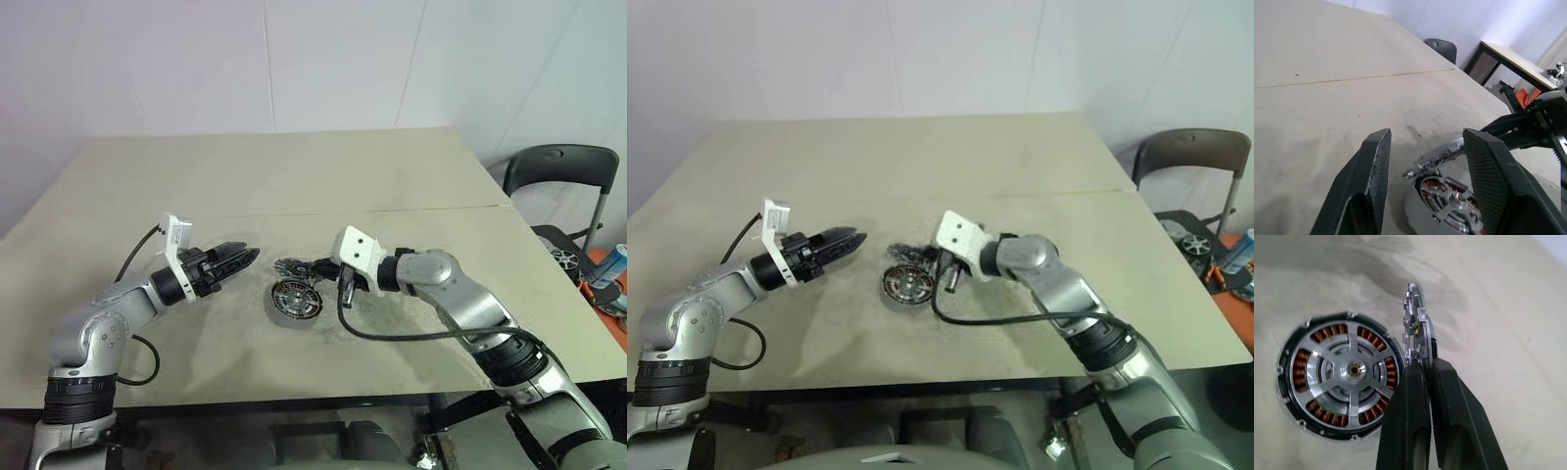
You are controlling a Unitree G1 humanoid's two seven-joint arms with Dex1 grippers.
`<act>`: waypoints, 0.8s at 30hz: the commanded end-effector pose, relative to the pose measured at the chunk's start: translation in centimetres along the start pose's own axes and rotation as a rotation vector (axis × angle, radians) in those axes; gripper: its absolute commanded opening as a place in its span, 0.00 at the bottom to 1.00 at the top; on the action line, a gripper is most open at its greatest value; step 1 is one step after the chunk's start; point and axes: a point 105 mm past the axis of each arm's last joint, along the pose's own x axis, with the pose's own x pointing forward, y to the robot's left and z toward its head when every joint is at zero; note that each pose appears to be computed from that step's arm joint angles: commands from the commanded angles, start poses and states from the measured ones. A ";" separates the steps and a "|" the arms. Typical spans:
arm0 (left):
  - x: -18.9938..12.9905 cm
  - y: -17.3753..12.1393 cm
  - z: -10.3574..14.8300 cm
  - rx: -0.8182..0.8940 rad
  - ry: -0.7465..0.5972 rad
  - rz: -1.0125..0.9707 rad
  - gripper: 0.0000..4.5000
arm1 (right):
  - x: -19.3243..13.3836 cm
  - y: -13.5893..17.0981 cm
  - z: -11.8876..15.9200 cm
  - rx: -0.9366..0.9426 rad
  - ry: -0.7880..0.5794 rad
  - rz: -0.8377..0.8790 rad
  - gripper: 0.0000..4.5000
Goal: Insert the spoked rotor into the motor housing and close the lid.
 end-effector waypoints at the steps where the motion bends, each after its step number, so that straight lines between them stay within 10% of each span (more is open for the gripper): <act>1: 0.4 -0.5 1.6 0.041 -0.035 -0.023 0.55 | -1.2 -1.6 1.0 -0.229 -0.039 -0.112 0.01; 9: 1.6 -1.4 1.7 0.033 -0.037 -0.062 0.55 | -3.2 0.4 1.5 -0.570 -0.162 -0.229 0.01; 24: 1.9 -1.5 2.3 0.035 -0.035 -0.062 0.55 | -1.3 2.9 -4.6 -0.648 -0.070 -0.201 0.01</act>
